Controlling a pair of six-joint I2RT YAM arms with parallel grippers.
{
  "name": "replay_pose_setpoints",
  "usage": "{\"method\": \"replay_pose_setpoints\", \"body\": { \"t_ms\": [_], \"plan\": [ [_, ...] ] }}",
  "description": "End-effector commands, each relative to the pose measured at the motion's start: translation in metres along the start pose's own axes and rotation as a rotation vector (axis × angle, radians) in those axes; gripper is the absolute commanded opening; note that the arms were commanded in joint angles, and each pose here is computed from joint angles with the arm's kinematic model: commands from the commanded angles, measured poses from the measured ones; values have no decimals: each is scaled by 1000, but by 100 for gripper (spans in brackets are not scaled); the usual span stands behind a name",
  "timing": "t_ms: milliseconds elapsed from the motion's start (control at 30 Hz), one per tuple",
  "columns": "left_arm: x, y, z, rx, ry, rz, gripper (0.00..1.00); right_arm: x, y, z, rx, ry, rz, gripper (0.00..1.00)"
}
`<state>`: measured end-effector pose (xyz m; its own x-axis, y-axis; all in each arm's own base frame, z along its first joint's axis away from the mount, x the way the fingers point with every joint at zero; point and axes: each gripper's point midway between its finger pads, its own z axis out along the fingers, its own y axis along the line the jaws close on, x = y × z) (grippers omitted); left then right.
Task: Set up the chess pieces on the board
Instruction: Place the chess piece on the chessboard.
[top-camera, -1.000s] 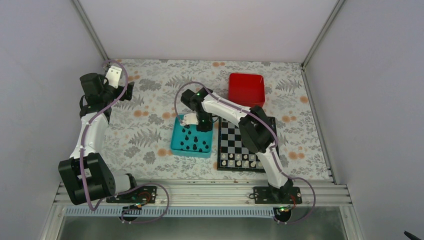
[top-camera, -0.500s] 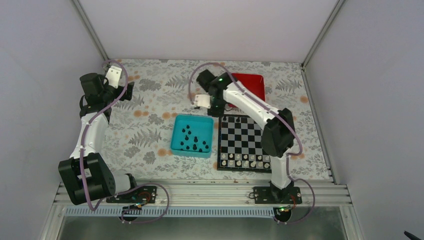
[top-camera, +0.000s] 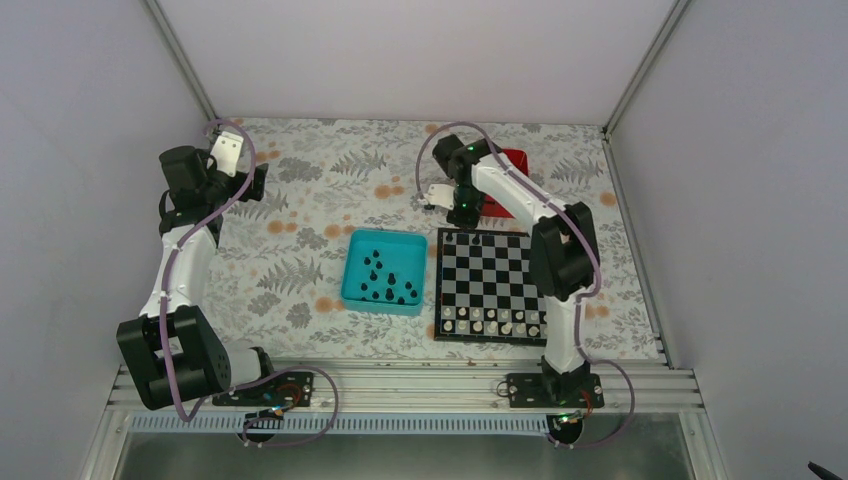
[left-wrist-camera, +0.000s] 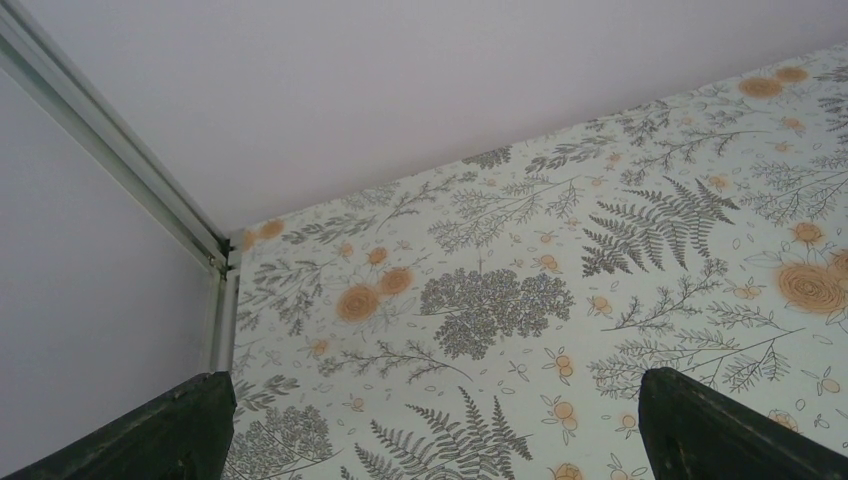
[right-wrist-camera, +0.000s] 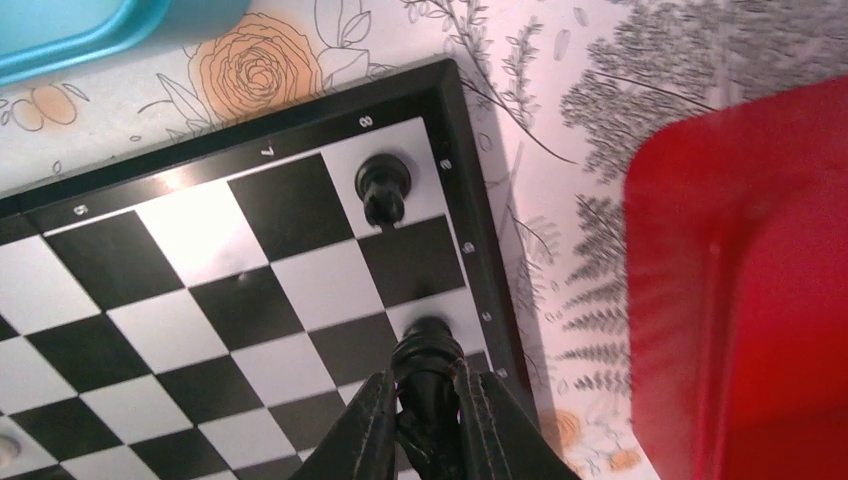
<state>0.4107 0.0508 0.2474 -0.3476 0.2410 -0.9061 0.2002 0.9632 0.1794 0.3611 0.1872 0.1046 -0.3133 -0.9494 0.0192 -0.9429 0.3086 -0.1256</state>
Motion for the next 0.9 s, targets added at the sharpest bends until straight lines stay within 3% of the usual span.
{"method": "replay_pose_setpoints", "body": {
  "t_ms": [0,433,867],
  "plan": [
    [-7,2,-7,-2,-21,-1,100,-6,4,25,-52,15,-27,9],
    [-4,2,-4,3,-12,-6,100,2,2,59,-113,44,-9,10],
    [-4,3,-5,1,-12,-3,100,-3,4,65,-160,8,-9,10]
  ]
}}
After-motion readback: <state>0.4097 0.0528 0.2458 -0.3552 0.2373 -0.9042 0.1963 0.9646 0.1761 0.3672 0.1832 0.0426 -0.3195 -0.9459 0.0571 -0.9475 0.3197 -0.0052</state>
